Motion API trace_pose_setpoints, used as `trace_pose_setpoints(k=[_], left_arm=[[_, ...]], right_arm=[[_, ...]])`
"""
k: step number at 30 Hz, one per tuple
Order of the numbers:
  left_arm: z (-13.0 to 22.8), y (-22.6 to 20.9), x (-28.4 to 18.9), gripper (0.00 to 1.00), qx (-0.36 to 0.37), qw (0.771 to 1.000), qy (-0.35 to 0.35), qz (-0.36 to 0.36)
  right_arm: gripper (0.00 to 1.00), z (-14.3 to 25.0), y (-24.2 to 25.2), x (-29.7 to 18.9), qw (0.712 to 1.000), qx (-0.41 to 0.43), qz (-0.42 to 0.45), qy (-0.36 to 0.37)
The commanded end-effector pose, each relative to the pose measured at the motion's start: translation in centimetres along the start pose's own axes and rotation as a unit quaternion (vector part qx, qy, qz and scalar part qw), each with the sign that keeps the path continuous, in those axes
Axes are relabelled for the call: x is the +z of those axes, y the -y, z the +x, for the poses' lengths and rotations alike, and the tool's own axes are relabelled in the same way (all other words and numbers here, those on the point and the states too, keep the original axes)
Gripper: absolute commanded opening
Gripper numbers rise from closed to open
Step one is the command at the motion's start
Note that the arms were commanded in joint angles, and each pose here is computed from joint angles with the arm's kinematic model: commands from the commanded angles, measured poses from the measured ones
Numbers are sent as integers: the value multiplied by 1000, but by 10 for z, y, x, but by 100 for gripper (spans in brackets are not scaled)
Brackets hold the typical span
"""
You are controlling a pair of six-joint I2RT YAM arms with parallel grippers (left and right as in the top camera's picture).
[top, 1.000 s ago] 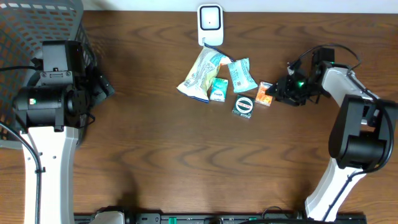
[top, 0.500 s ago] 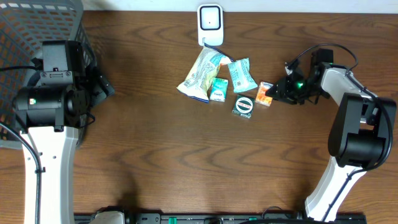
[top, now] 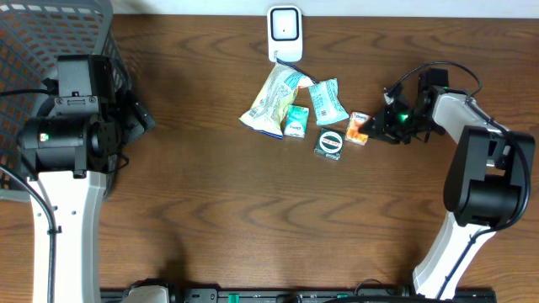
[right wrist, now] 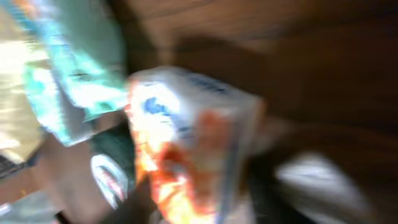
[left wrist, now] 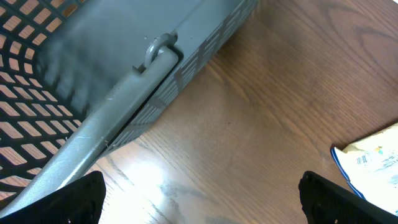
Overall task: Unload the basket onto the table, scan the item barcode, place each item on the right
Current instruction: 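Reach the right gripper to the orange-striped pack and grasp it, then hold the orange-striped pack with the right gripper under the scanner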
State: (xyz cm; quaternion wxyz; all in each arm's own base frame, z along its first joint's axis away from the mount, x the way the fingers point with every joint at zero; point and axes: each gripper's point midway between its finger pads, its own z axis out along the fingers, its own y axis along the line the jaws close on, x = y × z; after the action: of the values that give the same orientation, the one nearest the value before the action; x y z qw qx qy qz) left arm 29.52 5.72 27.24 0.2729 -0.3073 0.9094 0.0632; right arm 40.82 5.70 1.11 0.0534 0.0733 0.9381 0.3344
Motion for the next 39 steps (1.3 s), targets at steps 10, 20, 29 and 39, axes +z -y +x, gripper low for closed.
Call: trace_pose_setpoints(k=[10,20,29,39], left_arm=[[0,-4,3,98,-10,1000,-1,-10],[0,-4,2,98,-10,1000,-1,-10],[0,-4,2,98,-10,1000,-1,-10],[0,-4,2,98,-10,1000,-1,-10]], right_arm=[[99,15,24,-19,990,36,122,-55],[99,1,6,-31,992,25,115,-47],[77,-3,17,1,992,58,112,-7],[46,17,19,34,992,44,115,-15]])
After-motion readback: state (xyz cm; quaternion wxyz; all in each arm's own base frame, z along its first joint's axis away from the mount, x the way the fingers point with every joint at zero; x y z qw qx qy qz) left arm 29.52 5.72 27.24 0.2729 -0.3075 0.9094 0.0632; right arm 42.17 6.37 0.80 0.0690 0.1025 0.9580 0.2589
